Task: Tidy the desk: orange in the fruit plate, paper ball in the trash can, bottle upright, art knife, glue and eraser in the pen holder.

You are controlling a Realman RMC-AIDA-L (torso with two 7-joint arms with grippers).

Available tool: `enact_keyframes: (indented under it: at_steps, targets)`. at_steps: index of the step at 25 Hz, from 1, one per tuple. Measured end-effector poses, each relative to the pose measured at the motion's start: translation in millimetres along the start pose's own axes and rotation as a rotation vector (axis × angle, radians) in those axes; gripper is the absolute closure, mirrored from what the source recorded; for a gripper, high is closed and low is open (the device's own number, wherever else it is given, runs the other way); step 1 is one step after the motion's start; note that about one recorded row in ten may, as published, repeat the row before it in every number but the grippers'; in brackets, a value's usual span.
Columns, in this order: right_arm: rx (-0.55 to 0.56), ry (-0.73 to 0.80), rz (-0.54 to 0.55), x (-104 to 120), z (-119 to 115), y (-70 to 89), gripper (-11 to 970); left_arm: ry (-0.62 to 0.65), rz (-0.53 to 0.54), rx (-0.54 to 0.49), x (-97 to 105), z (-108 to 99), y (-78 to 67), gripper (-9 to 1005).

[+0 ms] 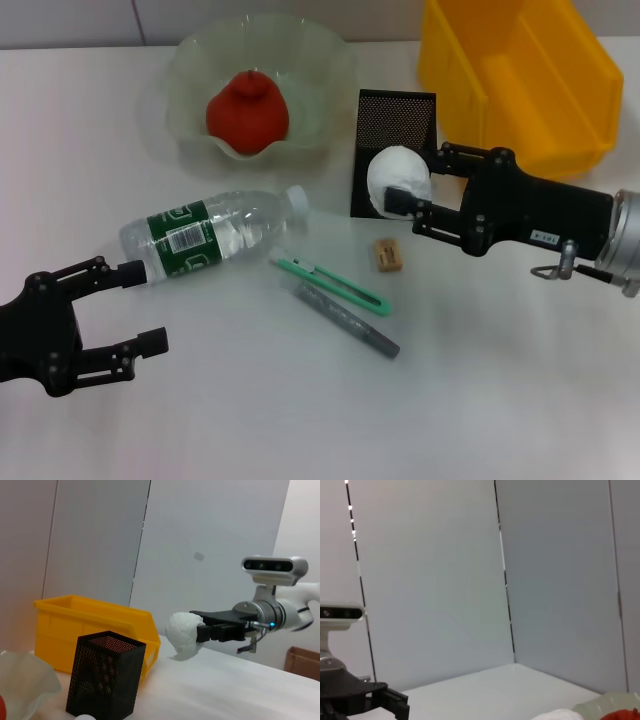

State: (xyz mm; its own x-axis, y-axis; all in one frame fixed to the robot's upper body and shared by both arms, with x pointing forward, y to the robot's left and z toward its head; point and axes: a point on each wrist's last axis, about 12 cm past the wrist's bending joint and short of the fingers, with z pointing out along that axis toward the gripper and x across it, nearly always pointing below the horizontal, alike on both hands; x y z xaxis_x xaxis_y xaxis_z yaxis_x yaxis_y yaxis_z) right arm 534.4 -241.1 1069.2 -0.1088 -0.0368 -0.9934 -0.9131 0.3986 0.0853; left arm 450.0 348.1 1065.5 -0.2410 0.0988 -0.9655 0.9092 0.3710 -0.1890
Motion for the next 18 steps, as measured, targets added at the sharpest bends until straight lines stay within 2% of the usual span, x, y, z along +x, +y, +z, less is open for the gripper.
enact_keyframes:
  at_steps: [12, 18]
  targets:
    - [0.016, -0.032, 0.011, 2.1, 0.3, 2.7, 412, -0.001, 0.006, -0.001, -0.2, 1.8, 0.6, 169]
    - [0.132, -0.146, -0.005, 3.0, -7.3, 1.8, 412, 0.0, 0.006, -0.001, -0.3, 1.8, 0.7, 169]
